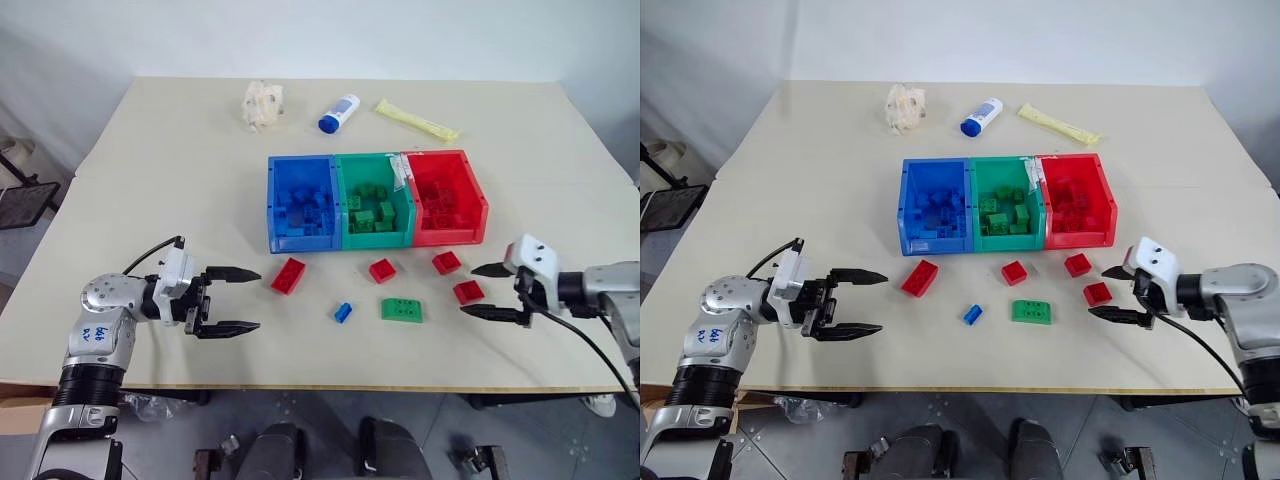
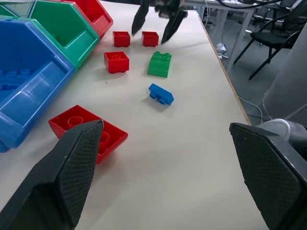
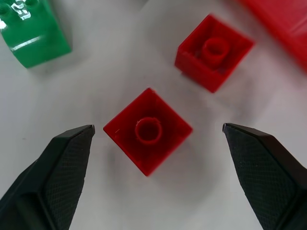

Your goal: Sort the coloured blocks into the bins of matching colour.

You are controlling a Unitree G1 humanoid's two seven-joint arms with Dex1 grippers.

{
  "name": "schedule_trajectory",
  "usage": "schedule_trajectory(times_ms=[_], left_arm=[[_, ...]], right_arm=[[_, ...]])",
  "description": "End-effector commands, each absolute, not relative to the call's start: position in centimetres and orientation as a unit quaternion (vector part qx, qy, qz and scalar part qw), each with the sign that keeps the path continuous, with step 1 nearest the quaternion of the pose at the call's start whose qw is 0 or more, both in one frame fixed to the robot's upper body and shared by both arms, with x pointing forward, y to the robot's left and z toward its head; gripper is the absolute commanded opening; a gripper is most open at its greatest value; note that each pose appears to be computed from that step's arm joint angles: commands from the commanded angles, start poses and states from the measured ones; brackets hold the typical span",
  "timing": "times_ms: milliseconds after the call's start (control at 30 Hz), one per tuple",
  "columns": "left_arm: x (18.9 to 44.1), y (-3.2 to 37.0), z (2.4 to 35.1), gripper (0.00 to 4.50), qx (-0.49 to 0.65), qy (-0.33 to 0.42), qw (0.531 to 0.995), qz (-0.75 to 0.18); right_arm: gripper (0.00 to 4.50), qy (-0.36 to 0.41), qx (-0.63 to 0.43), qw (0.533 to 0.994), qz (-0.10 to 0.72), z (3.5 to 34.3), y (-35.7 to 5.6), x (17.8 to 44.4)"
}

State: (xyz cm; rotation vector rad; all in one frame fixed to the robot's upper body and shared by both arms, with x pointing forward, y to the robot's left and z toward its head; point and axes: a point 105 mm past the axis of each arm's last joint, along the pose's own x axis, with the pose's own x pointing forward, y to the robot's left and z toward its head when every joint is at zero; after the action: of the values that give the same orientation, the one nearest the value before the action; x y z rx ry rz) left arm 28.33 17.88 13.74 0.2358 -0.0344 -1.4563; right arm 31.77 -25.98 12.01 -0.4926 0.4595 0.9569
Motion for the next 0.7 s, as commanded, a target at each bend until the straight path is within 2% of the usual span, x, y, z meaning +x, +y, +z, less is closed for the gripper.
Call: schedule_trajectory(times_ms=[33, 100, 267, 300, 400, 500, 633, 700], left_arm=[[28.0, 17.6, 14.3, 4.5, 0.118, -0.032, 0.734, -0.669], [28.0, 17.6, 14.4, 4.5, 0.118, -0.034, 0.734, -0.669], [28.2, 17.6, 14.3, 4.5, 0.117, -0.03, 0.735, -0.667], [28.2, 17.6, 14.4, 4.5, 0.116, -0.03, 0.734, -0.668], [28.3, 17.5, 14.4, 4.5, 0.115, -0.031, 0.734, -0.669], [28.5, 17.5, 14.4, 4.5, 0.112, -0.032, 0.734, -0.669], [29.0, 17.3, 14.5, 4.5, 0.112, -0.037, 0.735, -0.668], [29.2, 17.0, 14.4, 4.5, 0.111, -0.041, 0.735, -0.668]], right_arm=[[4.31, 0.207, -0.239, 0.831, 0.457, 12.0, -25.6, 32.1], [3.84, 0.208, -0.242, 0.833, 0.453, 11.8, -25.7, 32.1], [2.21, 0.19, -0.244, 0.843, 0.441, 12.4, -25.7, 32.0], [2.06, 0.186, -0.248, 0.845, 0.437, 12.7, -25.7, 31.9], [2.06, 0.171, -0.257, 0.85, 0.428, 13.8, -25.6, 31.6], [2.06, 0.14, -0.264, 0.86, 0.414, 16.5, -25.1, 31.9], [2.06, 0.073, -0.27, 0.883, 0.376, 20.4, -24.6, 34.1], [2.06, 0.038, -0.276, 0.896, 0.346, 22.2, -24.2, 36.6]])
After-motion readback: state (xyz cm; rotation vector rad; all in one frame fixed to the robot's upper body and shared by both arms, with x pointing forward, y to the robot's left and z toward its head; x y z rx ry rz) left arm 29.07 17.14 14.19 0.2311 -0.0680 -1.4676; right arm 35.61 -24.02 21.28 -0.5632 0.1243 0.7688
